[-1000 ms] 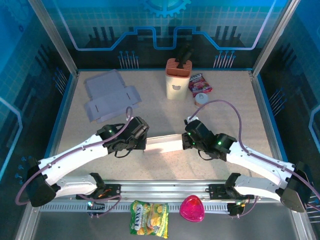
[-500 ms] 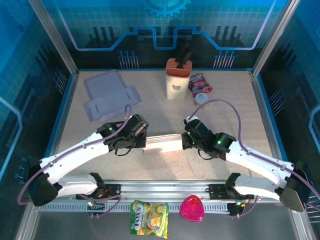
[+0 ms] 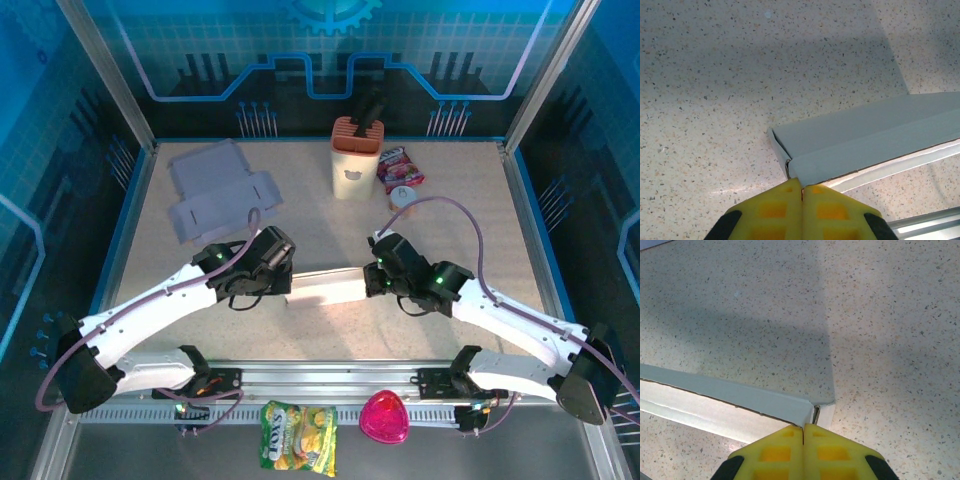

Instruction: Fold the paper box

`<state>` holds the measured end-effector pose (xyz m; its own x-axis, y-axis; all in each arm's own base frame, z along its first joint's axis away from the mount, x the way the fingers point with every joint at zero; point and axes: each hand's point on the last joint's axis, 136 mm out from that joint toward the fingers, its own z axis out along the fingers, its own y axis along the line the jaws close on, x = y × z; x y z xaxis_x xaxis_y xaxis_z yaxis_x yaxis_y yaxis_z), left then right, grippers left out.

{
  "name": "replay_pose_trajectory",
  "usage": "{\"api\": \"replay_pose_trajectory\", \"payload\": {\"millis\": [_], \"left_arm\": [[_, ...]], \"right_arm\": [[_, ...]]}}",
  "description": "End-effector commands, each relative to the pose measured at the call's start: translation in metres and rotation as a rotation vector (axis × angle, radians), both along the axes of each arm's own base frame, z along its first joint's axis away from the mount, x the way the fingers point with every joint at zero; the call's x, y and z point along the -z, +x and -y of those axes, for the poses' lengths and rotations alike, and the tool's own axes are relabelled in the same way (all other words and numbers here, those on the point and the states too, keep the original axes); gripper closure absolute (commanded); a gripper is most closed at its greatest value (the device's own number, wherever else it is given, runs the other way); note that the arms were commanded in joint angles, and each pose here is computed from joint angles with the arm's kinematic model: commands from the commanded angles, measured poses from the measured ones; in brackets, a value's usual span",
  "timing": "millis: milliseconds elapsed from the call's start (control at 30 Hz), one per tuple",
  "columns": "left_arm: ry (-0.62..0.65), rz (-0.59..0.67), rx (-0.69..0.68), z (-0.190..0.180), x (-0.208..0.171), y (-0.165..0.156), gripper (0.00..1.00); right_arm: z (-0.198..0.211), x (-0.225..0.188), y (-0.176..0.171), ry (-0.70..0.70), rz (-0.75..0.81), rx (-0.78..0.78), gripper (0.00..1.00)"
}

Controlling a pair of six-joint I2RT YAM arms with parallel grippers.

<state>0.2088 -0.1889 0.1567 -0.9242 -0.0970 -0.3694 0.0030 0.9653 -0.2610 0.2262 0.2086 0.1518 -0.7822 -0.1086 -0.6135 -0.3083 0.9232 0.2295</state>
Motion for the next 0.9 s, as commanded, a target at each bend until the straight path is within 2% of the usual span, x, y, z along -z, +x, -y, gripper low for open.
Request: {"api": "replay_pose_trajectory", "payload": {"millis": [0,867], "left_arm": [[-0.092,0.007,0.017,0.017,-0.009,0.003,1.0],[0.004,-0.039,0.021,-0.004,0.033,-0.02,1.0]], "right_arm": [[-0.011,0.002,-0.008,0.027,-0.047,-0.058,1.0],[-0.003,0.023,-0.013,-0.026,-0.043,-0.051,1.0]]}}
